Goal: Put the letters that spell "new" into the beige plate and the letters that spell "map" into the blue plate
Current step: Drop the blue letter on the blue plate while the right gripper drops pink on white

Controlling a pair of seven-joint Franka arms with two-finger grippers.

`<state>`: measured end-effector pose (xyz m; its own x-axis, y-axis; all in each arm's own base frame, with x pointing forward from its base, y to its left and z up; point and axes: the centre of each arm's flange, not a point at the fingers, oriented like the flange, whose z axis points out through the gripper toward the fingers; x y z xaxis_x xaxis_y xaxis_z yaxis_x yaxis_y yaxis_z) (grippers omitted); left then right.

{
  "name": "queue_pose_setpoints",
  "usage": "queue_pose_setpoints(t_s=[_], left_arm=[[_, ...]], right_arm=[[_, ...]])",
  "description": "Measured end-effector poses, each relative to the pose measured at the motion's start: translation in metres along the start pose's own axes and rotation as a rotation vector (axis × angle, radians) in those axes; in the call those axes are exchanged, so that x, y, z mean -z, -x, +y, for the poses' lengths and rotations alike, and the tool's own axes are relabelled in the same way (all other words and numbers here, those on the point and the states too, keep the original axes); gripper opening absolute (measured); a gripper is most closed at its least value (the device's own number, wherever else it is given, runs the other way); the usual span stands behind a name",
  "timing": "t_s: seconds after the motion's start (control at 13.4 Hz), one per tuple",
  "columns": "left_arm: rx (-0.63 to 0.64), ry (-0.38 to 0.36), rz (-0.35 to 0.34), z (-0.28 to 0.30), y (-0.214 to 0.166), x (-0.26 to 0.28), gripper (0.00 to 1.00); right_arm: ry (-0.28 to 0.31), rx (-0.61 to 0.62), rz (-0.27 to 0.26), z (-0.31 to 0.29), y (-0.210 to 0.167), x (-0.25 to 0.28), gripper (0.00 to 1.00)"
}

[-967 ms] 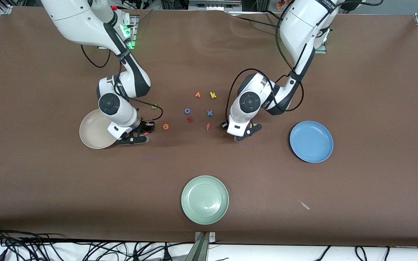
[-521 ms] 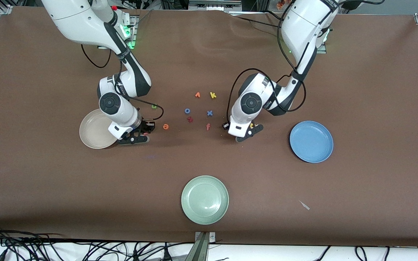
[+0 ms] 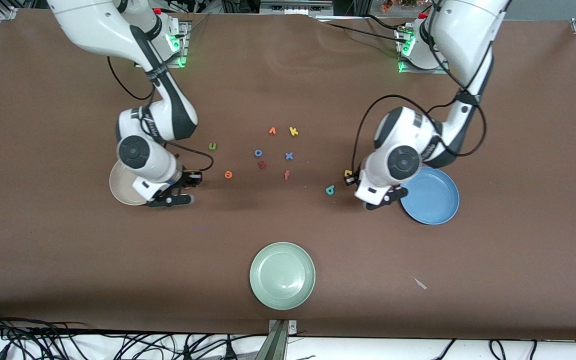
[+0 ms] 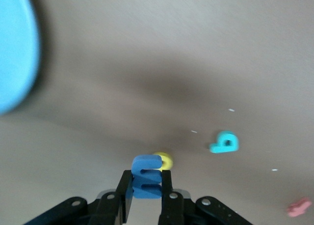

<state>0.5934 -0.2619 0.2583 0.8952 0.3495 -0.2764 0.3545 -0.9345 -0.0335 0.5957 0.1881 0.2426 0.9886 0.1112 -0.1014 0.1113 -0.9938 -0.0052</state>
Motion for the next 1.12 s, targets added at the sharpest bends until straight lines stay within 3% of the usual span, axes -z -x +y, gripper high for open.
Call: queue_pose_setpoints(t_s=[0.15,0.3,0.52,0.82,1.04,1.12], left_arm=[[-0.086,-0.033,0.008,-0.054,-0.039,0.016,0.27],[-0.182,-0.021,-0.005,-0.116,-0.08,0.023,0.27],[-0.26,-0.015,-0.035,-0.172,-0.11,0.01,0.27],[-0.306,-0.06,-0.055,-0.171,-0.116,-0.026,0.27],[-0.319,-0.054,-0.044,-0.162,-0.115,-0.023,0.52],[-0.327,-0.049,-0.033,-0.157,-0.114,-0.016,0.63]], right_arm=[[0.019,0.031,-0.011,0.038,-0.001,0.018,0.27],[0.029,0.04,-0.021,0.067,0.005,0.02,0.27],[0.036,0.052,-0.015,0.086,0.021,-0.002,0.27],[0.034,0.019,-0.011,0.089,0.031,-0.013,0.65],[0.014,-0.089,-0.006,0.061,0.035,0.004,0.97],[0.005,-0.124,-0.008,0.042,0.039,0.01,1.0]])
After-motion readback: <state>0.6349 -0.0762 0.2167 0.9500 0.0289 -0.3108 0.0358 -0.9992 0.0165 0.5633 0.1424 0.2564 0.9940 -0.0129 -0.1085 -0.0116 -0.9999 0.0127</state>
